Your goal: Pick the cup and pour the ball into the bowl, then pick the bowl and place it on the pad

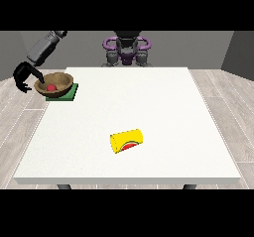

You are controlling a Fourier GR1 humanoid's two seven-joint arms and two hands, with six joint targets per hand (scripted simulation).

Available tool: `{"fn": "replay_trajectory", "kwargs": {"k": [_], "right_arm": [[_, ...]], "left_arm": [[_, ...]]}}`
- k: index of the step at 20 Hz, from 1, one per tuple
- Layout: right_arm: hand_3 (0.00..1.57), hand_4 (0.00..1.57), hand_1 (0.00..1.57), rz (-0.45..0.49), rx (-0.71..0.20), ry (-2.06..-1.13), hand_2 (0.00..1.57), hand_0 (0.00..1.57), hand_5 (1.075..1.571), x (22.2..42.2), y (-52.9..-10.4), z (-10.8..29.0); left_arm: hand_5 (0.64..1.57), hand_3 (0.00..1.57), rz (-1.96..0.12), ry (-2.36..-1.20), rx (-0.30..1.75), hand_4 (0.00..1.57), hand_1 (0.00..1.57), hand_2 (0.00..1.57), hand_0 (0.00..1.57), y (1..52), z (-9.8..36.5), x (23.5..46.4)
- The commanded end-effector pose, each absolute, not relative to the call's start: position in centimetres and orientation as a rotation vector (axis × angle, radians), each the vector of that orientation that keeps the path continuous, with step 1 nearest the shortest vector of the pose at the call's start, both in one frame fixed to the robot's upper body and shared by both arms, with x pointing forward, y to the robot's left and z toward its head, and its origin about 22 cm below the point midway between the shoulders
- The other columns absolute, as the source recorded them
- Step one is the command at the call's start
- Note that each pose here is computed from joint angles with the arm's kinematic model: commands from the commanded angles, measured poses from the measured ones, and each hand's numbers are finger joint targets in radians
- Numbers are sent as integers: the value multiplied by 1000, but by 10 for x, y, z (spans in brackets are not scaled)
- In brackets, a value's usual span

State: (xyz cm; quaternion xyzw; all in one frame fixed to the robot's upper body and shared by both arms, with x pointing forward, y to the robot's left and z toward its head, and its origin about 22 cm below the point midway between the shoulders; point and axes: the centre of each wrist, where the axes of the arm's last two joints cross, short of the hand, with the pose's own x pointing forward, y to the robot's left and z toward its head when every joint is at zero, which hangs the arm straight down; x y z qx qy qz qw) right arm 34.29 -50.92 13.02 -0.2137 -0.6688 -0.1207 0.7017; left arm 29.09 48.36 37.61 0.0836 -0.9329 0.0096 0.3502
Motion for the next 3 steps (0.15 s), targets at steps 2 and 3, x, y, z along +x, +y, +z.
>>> {"fn": "replay_trajectory", "kwargs": {"k": [2, 3], "right_arm": [[446, 0, 200, -263, -427, -1530, 300, 200, 1476, 350, -515, 182], [375, 0, 134, -278, -428, -1508, 280, 134, 1467, 351, -515, 189]], "left_arm": [[1515, 0, 55, -2395, 250, 0, 0, 0, 0, 495, 372, 292], [1515, 0, 28, -2359, 232, 0, 0, 0, 0, 491, 370, 296]]}}
